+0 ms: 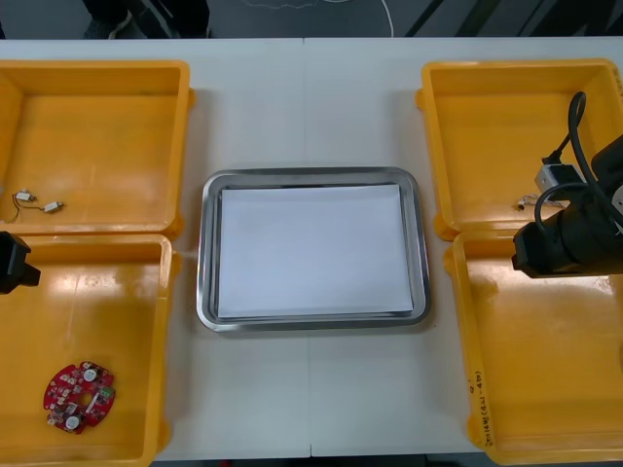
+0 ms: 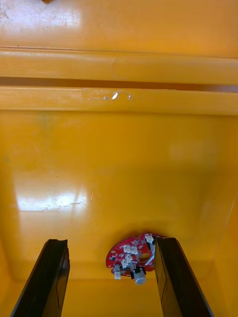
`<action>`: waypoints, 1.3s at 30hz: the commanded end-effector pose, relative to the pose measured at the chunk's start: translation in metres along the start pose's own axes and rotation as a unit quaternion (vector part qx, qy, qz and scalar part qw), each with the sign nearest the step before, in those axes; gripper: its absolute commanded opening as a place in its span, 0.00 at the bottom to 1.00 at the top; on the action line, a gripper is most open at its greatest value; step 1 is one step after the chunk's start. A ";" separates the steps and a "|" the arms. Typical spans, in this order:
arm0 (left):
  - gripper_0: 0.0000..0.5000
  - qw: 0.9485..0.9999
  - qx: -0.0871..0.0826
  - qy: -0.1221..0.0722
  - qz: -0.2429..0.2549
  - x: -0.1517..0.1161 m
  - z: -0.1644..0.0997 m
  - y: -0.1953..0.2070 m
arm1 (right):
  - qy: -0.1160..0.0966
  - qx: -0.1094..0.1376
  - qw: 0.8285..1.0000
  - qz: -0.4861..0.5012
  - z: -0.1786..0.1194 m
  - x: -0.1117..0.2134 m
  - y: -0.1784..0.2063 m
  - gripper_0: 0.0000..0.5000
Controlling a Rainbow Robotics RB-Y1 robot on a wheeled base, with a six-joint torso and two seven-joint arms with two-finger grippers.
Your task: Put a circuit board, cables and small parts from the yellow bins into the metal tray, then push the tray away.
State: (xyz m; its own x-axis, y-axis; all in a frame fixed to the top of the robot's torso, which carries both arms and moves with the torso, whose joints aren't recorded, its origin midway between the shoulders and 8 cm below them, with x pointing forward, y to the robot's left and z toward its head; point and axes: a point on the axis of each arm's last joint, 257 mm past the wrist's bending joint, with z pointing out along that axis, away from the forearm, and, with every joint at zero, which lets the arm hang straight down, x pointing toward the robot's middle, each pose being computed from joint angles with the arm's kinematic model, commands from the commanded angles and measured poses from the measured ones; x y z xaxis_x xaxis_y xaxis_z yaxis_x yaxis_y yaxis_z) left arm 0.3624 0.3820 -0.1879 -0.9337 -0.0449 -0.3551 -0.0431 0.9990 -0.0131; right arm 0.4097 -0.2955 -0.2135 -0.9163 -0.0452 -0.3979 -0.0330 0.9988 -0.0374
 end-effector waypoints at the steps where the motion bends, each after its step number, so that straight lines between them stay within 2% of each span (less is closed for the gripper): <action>1: 1.00 0.999 -0.027 0.000 0.040 0.002 -0.010 0.022 | -0.010 0.003 1.000 -0.003 -0.004 -0.004 -0.007 1.00; 39: 1.00 0.999 -0.027 0.000 0.040 0.002 -0.010 0.022 | -0.010 0.003 1.000 -0.003 -0.004 -0.004 -0.007 1.00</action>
State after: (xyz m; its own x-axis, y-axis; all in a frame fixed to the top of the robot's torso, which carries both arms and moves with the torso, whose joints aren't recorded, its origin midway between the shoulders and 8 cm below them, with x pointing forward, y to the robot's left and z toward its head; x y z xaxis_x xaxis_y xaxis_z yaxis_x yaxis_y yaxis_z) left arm 0.3624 0.3820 -0.1879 -0.9337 -0.0449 -0.3551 -0.0431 0.9990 -0.0131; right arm 0.4097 -0.2955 -0.2135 -0.9163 -0.0452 -0.3979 -0.0330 0.9988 -0.0374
